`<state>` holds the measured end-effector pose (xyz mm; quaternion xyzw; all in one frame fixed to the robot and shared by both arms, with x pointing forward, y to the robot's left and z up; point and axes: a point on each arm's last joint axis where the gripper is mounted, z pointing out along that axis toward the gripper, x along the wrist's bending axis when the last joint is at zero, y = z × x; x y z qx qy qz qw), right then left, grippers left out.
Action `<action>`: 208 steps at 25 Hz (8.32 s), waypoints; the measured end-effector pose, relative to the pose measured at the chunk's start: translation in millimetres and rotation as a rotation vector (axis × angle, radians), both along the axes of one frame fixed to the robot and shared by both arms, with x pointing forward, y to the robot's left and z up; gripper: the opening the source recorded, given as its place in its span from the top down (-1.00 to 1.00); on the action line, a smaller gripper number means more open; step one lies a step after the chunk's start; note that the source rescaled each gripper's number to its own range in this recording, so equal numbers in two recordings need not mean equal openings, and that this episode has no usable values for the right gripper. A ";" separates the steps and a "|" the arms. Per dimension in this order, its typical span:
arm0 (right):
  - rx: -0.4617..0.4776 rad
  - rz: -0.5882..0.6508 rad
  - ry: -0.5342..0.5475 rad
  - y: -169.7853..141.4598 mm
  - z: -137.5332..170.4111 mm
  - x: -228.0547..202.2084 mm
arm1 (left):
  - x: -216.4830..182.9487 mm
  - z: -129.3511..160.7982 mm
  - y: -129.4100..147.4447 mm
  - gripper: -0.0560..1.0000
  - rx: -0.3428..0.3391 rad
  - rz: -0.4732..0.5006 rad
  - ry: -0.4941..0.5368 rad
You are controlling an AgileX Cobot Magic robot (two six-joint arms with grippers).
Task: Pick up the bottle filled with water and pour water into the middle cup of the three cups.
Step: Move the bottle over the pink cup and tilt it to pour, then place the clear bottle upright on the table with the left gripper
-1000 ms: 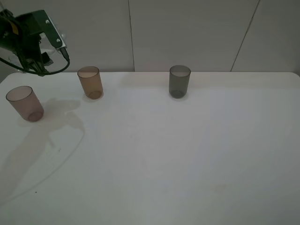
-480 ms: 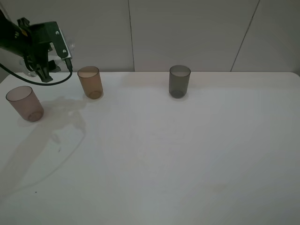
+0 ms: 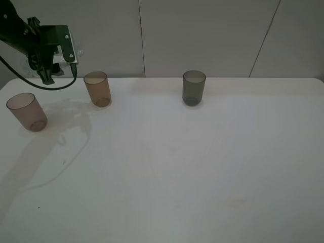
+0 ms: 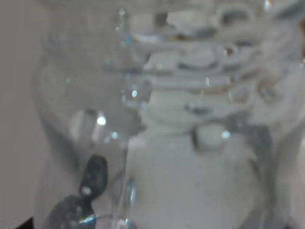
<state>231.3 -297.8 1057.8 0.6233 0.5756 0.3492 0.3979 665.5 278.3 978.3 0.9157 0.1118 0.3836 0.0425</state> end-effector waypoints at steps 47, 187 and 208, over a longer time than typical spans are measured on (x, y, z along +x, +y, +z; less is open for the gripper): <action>0.000 0.000 0.000 0.0 0.0 0.0 | 33.3 -43.4 -6.0 0.87 0.230 -0.263 -0.110; 0.000 0.000 0.000 0.0 0.0 0.0 | 45.8 -16.7 -10.7 0.87 0.612 -0.630 -0.405; 0.000 0.000 0.000 0.0 0.0 0.0 | 43.3 -17.4 -25.0 0.87 0.618 -0.672 -0.388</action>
